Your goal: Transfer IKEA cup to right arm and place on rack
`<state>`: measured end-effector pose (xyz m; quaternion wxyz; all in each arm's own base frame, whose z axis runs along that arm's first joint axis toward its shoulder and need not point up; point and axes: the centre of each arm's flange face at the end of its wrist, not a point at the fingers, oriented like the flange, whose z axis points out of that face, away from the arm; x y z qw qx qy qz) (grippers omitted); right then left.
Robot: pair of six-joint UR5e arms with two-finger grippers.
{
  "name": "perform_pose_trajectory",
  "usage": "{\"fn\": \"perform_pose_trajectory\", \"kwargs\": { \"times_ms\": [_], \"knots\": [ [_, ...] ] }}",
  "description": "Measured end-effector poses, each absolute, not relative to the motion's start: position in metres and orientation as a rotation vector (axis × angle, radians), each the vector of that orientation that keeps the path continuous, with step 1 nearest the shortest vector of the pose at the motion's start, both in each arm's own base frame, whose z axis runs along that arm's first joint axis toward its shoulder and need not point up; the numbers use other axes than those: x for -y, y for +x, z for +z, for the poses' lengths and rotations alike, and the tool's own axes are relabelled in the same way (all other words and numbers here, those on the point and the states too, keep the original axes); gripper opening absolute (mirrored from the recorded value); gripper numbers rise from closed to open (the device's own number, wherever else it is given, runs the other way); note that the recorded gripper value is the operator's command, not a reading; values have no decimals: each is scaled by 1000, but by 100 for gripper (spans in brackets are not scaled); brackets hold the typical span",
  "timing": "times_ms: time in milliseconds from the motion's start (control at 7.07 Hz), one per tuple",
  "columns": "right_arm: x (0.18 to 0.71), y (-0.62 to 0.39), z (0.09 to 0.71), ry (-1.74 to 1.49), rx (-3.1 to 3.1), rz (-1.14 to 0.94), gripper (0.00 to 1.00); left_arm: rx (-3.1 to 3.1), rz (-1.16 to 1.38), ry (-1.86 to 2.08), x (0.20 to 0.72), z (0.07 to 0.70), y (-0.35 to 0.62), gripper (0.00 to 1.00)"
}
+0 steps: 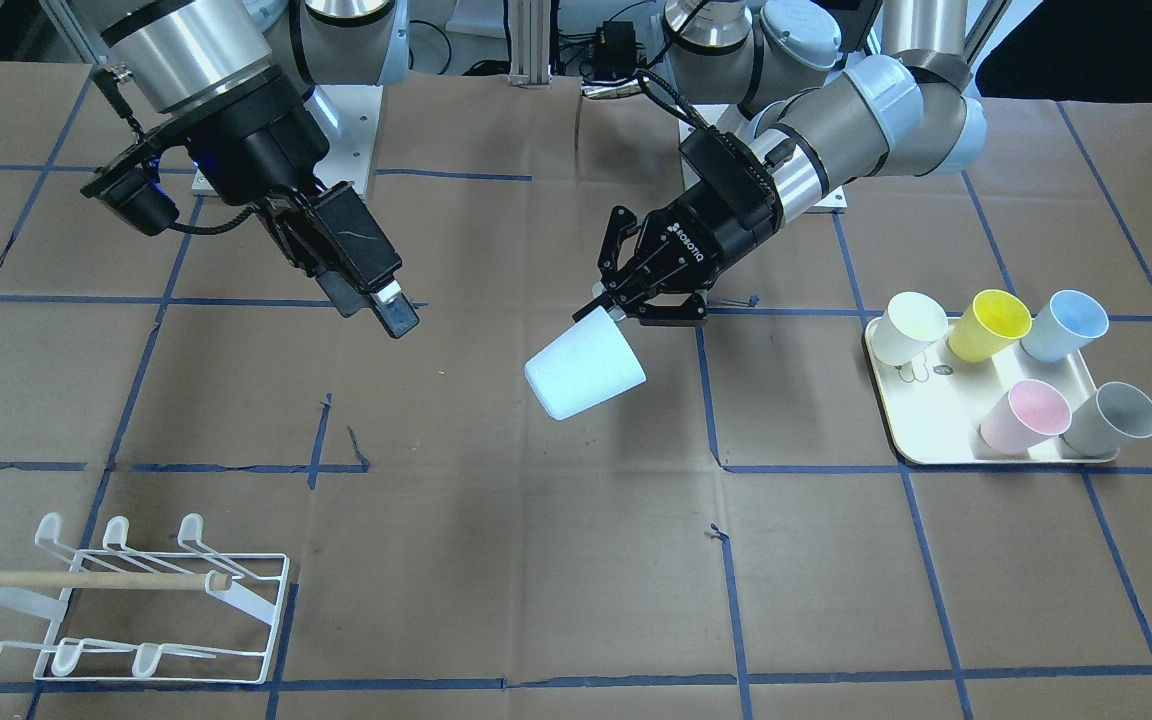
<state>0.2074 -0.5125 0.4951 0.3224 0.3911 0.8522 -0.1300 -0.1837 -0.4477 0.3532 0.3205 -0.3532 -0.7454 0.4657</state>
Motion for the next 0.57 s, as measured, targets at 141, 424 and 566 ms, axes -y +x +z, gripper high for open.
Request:
{"fn": "perform_pose_trajectory", "kwargs": {
  "times_ms": [141,424,566],
  "knots": [
    [507,210,481,1090,-2146,-362,100,1940,1232,-936,448,348,-185,0],
    [489,221,451,1172,-2029,-347,100,1914,1266,-896,453,339,-185,0],
    [480,227,438,1194,-2016,-321,100,1903,1283,-872,453,339,-185,0]
  ]
}}
